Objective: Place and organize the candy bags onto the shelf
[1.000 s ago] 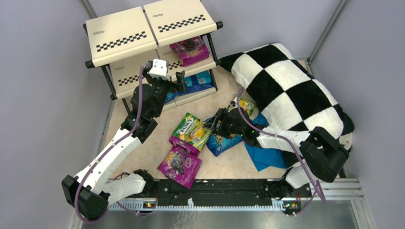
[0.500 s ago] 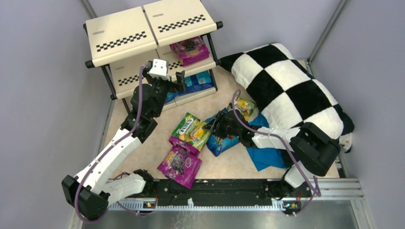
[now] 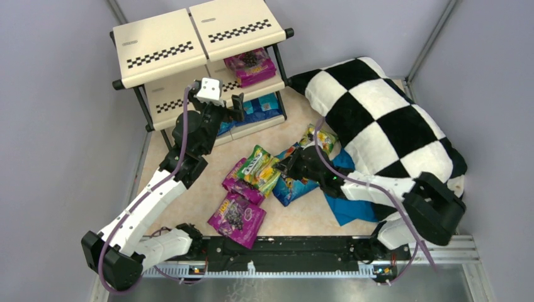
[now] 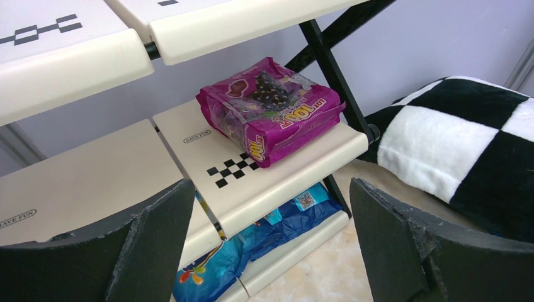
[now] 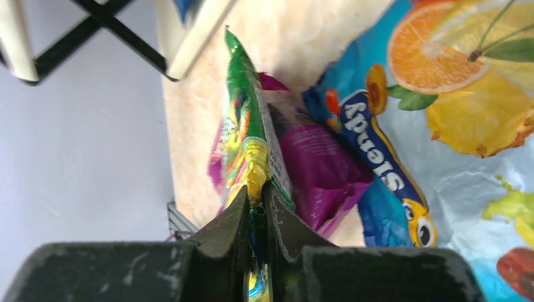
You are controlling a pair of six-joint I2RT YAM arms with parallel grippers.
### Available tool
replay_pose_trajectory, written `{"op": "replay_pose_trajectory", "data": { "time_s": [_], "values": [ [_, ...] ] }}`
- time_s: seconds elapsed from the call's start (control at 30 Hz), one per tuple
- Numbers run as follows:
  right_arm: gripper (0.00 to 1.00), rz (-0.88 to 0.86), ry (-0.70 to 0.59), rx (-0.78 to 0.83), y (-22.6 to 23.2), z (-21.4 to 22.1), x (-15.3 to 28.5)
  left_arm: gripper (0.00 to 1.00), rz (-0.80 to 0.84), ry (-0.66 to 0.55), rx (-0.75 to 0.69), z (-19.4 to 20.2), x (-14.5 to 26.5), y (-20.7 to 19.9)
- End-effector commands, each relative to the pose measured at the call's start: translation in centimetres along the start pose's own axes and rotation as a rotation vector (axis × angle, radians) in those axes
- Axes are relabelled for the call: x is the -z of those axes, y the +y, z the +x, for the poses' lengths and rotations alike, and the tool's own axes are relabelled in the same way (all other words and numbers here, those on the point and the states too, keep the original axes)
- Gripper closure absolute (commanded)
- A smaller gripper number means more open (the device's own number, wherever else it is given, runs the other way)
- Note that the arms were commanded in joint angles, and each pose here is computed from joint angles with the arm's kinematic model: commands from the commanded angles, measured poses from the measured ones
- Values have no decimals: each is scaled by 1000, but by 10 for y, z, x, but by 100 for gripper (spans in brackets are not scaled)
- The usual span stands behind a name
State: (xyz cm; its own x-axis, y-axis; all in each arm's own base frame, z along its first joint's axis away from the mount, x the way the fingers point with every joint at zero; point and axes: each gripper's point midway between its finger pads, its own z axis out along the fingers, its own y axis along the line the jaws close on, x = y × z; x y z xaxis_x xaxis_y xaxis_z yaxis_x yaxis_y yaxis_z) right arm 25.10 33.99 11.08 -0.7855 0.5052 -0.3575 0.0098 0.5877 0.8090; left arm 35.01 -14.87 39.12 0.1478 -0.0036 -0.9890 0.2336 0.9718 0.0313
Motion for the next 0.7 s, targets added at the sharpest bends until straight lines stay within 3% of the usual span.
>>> {"op": "replay_pose_trajectory", "data": {
  "time_s": [0.0, 0.07, 0.2, 0.33, 0.67],
  "values": [
    [95, -61, -130, 53, 33, -33, 35, 1, -7, -60, 17, -18, 1, 2],
    [100, -58, -150, 71, 37, -40, 48, 1, -9, -60, 18, -18, 1, 2],
    [100, -53, -200, 122, 49, -60, 78, 1, -14, -61, 19, -18, 2, 3],
    [100, -17, -332, 222, 69, -99, 123, 1, -17, -65, 28, -19, 3, 4],
    [100, -92, -685, 442, 187, -201, 244, 1, -54, -109, 61, -30, 13, 13]
  ]
}}
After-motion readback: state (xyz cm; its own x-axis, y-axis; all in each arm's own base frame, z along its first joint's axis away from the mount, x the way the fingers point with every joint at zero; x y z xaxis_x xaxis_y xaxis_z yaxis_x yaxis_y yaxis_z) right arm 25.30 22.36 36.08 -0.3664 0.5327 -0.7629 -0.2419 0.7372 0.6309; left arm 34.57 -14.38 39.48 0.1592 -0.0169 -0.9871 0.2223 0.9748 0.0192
